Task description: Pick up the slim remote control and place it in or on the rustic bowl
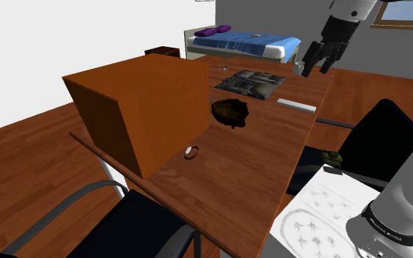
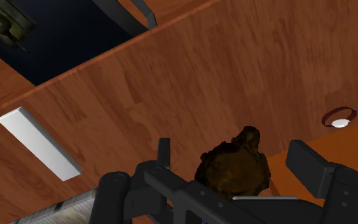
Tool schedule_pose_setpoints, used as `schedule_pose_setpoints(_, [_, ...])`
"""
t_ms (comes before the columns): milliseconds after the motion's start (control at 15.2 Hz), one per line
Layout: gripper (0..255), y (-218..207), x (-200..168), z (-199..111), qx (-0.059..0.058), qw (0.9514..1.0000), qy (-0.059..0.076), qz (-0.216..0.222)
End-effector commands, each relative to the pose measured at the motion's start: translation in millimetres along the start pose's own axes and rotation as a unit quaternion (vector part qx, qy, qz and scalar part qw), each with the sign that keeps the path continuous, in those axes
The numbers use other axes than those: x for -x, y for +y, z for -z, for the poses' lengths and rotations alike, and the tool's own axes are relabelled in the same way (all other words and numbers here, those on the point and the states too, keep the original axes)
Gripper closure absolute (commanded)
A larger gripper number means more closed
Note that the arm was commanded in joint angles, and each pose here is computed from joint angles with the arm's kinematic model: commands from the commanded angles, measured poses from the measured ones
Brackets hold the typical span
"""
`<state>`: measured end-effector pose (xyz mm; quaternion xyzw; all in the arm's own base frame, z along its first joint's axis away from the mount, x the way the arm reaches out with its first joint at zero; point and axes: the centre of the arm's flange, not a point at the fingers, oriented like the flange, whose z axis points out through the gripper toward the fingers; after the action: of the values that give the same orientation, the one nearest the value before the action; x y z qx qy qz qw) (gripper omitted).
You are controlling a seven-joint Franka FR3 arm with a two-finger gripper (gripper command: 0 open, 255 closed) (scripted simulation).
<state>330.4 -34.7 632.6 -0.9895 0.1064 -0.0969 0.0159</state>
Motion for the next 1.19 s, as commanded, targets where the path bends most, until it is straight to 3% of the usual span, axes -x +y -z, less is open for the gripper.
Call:
schedule_pose_setpoints(0, [0, 0, 0, 0, 0.000, 1.0000, 0.000, 0.000])
schedule_pose_setpoints(1122, [0, 156, -94, -136, 0.010, 0.9966, -0.045, 0.068])
